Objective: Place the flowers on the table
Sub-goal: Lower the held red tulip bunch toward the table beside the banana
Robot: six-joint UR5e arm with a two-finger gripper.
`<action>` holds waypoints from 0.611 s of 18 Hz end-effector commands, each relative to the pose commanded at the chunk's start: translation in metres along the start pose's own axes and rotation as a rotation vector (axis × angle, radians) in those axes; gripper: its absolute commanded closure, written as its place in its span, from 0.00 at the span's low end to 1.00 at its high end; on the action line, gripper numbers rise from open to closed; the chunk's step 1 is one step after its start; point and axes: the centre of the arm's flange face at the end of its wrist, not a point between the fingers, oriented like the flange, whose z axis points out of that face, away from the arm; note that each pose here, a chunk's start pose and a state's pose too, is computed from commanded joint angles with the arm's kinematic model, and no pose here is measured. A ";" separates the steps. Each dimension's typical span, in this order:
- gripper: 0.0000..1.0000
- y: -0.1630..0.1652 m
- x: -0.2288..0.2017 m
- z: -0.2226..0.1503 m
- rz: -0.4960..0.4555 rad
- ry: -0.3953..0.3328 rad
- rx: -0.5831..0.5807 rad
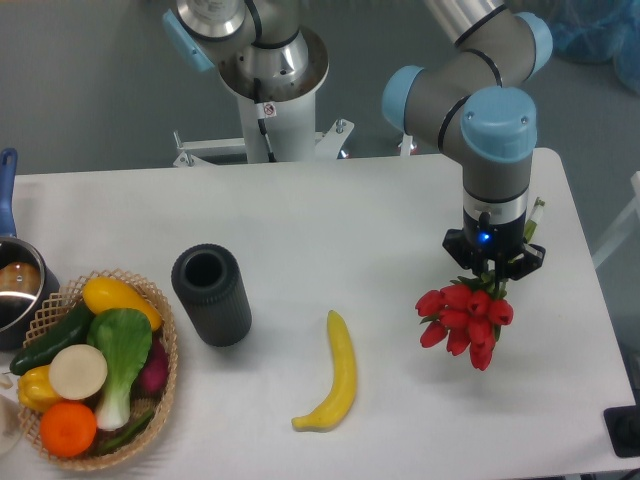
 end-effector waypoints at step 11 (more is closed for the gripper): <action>0.96 0.001 0.009 0.043 -0.021 0.072 -0.028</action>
